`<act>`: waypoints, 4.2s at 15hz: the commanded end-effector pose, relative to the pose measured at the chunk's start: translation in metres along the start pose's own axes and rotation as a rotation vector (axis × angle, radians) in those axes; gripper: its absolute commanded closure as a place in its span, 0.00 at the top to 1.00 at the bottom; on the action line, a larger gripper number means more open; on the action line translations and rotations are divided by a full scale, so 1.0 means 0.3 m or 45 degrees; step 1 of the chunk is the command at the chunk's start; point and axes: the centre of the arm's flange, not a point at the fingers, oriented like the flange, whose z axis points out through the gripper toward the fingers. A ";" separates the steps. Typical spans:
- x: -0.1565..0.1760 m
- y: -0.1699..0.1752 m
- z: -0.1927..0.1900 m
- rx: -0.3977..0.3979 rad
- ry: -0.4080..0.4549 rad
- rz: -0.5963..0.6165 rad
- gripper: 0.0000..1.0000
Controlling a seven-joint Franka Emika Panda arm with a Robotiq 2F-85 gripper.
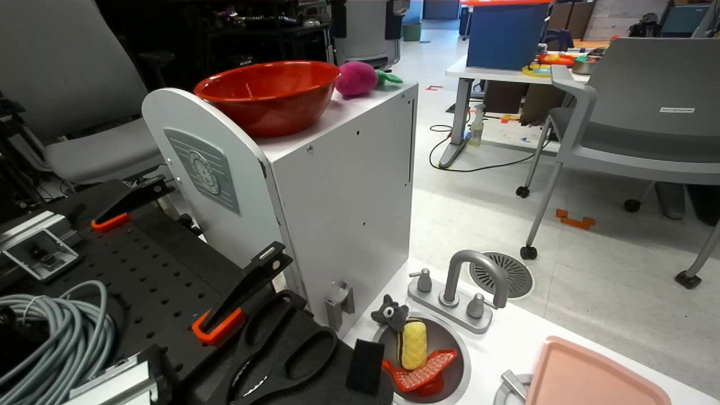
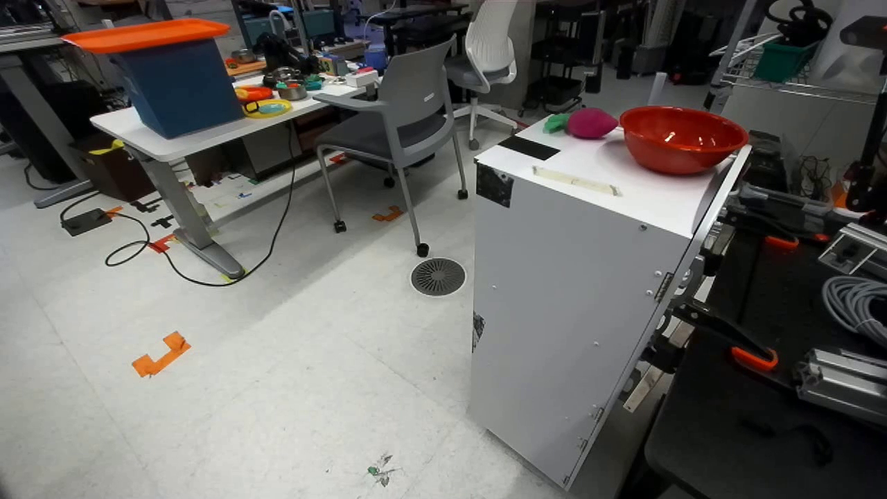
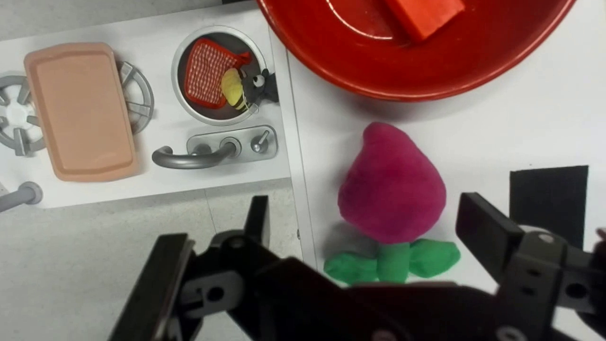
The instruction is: Pick up the purple toy from the top of the cabinet and put it in the orange bowl.
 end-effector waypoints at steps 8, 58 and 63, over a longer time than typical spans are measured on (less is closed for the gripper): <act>0.035 -0.106 0.062 0.000 0.018 -0.124 1.00; -0.183 -0.178 -0.073 0.016 -0.161 0.025 0.02; -0.177 -0.171 -0.053 0.034 -0.182 0.027 0.02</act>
